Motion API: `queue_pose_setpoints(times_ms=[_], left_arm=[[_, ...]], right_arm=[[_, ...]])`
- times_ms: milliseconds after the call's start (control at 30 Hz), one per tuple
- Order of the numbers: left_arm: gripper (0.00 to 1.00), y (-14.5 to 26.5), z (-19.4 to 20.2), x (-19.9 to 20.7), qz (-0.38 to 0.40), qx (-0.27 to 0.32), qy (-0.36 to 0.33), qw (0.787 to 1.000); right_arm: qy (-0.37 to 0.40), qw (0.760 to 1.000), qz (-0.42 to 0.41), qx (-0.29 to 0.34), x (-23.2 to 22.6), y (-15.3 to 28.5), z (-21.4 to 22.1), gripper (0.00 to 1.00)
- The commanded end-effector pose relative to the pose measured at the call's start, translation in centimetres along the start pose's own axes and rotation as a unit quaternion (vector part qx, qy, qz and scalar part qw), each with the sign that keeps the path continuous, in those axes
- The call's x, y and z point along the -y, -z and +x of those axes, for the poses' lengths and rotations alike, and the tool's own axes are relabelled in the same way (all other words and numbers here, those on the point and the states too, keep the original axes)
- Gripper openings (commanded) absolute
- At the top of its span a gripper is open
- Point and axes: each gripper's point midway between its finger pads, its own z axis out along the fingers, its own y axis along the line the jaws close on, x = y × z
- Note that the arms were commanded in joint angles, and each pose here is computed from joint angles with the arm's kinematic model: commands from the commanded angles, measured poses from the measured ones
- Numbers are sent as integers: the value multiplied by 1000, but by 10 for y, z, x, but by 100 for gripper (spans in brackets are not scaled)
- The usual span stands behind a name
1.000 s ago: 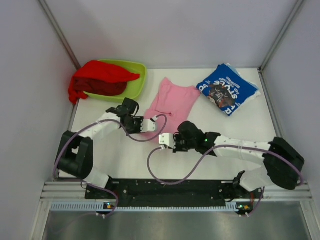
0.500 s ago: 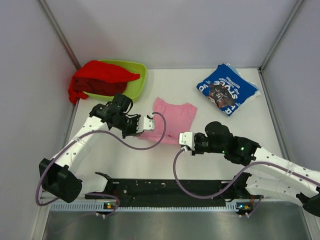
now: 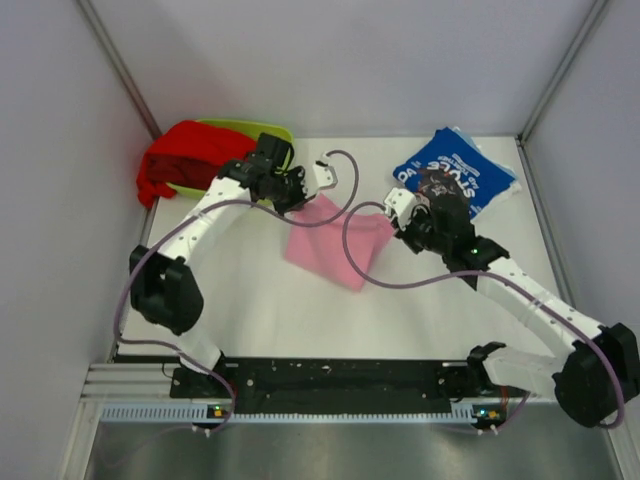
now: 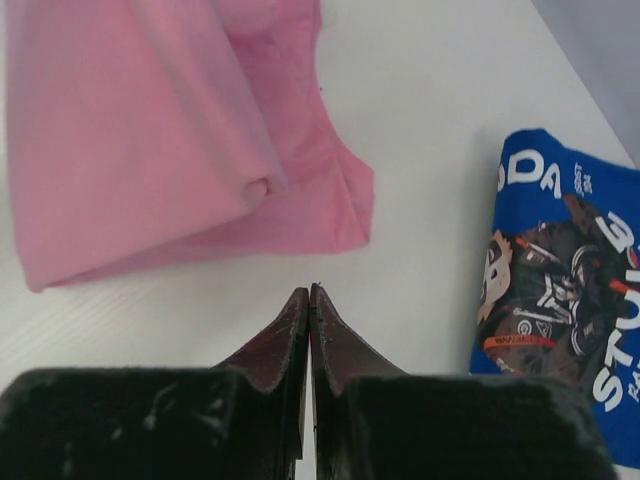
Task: Fold and stack the t-shirts
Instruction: Fold the long partially folded tshirt into a neat square
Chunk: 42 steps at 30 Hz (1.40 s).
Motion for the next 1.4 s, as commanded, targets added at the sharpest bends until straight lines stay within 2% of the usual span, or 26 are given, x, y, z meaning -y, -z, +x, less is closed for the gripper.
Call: queue_pose_setpoints(times_ms=[0,100,233,267,333,367,467,567,700,867,1067,1367], left_arm=[[0,-18,-15,-62,-79,-2,21,997],[0,-41,-17,-80,-81,-9,24,996],[0,-72,-15,-80,-56,-14,9,998],[0,-80,-13,-79,-53,-20,0,998],[0,-90,-9,-82,-55,-28,-9,998],[0,-93,-7,-83,-56,-31,-11,998],[0,-98,-6,-85,-56,-35,-15,998],[0,-98,-4,-84,-57,-39,-20,997],[0,-102,-1,-84,-58,-43,-22,997],[0,-109,4,-84,-54,-50,-22,997],[0,-108,1,-83,-50,-45,-23,997],[0,-113,-2,-78,-37,-43,-28,998]], right_arm=[[-33,998,53,0,43,-20,0,0],[-56,996,65,-17,59,-33,15,0],[-78,995,55,-15,59,-45,17,0],[-82,996,41,-3,55,-48,12,9],[-108,994,6,27,44,-56,-3,39],[-122,991,-8,46,43,-61,-14,48],[-166,983,-60,46,36,-85,-23,55],[-180,979,-94,24,35,-111,-13,56],[-152,980,-131,5,25,-129,7,57],[-64,987,-145,-37,26,-141,31,57],[25,983,-172,-59,20,-158,44,58],[49,970,-210,-111,11,-186,54,57]])
